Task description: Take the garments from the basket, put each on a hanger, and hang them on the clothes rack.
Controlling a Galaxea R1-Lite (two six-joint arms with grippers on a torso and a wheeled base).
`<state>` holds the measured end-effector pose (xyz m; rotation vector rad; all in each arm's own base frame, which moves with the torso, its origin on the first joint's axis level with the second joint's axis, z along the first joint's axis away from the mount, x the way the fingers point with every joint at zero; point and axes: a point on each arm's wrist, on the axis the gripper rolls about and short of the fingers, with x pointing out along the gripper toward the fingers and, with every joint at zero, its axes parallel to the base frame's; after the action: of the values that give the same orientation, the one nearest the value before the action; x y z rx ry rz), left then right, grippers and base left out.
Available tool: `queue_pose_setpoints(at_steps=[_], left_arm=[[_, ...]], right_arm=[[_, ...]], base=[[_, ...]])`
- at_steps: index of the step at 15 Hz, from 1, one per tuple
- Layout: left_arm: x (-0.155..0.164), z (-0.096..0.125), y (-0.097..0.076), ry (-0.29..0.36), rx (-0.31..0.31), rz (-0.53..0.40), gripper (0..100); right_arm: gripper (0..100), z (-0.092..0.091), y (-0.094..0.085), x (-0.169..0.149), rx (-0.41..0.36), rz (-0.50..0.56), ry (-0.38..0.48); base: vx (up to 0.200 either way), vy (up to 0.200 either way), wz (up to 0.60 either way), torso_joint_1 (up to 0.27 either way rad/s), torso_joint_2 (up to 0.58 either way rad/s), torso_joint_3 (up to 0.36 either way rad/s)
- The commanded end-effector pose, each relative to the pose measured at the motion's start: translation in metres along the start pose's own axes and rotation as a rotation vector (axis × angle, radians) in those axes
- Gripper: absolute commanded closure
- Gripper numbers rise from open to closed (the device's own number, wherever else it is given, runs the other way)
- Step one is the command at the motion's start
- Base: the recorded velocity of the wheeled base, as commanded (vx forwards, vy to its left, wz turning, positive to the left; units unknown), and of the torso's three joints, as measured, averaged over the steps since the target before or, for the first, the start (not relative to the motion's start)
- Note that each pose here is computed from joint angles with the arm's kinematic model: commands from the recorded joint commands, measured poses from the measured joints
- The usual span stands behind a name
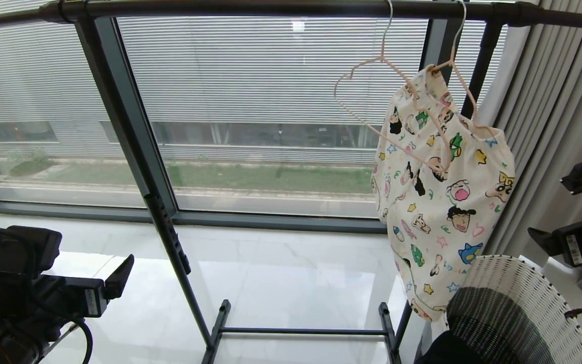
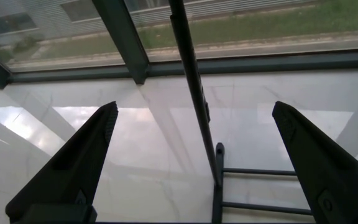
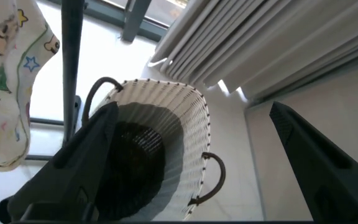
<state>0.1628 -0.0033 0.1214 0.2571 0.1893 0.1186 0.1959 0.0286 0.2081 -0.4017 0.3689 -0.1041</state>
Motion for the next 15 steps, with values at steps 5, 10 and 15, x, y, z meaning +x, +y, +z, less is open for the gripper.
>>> queue_pose_setpoints(at_steps=[5,10,15], left_arm=[[0.000,0.000,0.000,0.001,-0.002,0.016,0],[0.001,0.000,0.000,0.007,0.004,0.015,0],[0.004,-0.002,-0.002,0.019,0.008,0.003,0]], right_arm=[[0,-0.016,0.002,-0.009,-0.112,0.015,0.020],[0,-0.042,0.016,-0.005,-0.186,0.212,0.059],[0,-0.070,0.063,0.028,-0.405,0.512,0.186]], base=[[-0.200,0.000,0.00,-0.051,0.15,0.090],[-0.160,0.000,0.00,-0.005,0.01,0.008],[0.000,0.000,0.00,0.000,0.00,0.000]])
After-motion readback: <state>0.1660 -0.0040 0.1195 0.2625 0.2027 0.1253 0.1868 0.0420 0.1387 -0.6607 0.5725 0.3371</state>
